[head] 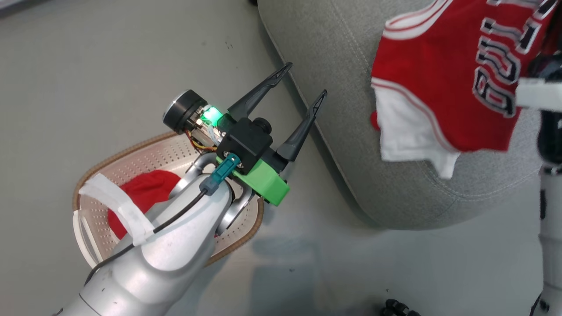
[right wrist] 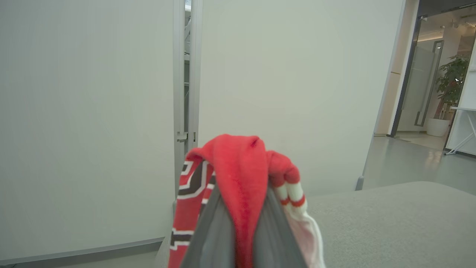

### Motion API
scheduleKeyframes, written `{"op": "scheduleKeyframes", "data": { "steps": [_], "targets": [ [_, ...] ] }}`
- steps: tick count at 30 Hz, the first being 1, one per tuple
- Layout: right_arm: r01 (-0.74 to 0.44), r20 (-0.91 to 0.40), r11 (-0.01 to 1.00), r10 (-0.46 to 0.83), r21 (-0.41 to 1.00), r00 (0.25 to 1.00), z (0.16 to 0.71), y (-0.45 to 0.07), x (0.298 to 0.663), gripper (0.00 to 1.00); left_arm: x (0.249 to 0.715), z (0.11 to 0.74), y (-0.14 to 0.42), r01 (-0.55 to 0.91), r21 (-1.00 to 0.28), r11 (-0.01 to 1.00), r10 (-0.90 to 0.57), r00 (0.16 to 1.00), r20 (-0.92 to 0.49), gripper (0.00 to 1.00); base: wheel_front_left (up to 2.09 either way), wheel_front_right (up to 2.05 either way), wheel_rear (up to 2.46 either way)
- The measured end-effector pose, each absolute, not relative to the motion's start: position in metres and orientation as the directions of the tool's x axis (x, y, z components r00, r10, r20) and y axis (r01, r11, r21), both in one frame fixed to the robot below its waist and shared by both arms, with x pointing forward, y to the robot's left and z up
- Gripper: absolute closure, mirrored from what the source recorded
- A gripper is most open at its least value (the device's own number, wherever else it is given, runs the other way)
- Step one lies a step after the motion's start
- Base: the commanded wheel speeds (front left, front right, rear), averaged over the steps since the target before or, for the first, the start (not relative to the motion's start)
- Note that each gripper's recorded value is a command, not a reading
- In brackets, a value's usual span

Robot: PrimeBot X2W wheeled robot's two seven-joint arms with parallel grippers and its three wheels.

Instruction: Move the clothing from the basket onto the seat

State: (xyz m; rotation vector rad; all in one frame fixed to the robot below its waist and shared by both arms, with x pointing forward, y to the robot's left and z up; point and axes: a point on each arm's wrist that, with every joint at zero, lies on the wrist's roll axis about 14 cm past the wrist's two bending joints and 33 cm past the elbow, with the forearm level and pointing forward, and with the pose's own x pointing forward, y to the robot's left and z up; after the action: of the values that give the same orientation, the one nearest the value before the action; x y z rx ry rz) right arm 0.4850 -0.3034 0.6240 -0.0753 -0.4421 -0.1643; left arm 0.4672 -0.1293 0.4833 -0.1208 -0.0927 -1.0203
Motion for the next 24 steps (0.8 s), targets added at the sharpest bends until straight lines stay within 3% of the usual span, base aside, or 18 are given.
{"op": "scheduleKeyframes", "data": {
  "steps": [6,15,18,24],
  "targets": [
    [0.203,0.539,0.975,-0.122,-0.094,0.834,0.663,-0.319,0.534,1.00,0.490,0.452,-0.120,0.841,-0.064,0.537,-0.834,0.541,0.107,0.00,0.00,0.00,0.00],
    [0.239,0.598,0.958,-0.100,-0.157,0.796,0.685,-0.335,0.597,1.00,0.505,0.403,-0.116,0.833,-0.113,0.542,-0.833,0.550,0.060,0.00,0.00,0.00,0.00],
    [0.253,0.582,0.956,-0.120,-0.152,0.805,0.675,-0.343,0.612,1.00,0.506,0.391,-0.116,0.830,-0.133,0.542,-0.832,0.552,0.049,0.00,0.00,0.00,0.00],
    [0.269,0.426,0.949,-0.178,-0.162,0.887,0.605,-0.360,0.637,1.00,0.506,0.370,-0.112,0.820,-0.162,0.549,-0.829,0.559,0.020,0.00,0.00,0.00,0.00]
  ]
}}
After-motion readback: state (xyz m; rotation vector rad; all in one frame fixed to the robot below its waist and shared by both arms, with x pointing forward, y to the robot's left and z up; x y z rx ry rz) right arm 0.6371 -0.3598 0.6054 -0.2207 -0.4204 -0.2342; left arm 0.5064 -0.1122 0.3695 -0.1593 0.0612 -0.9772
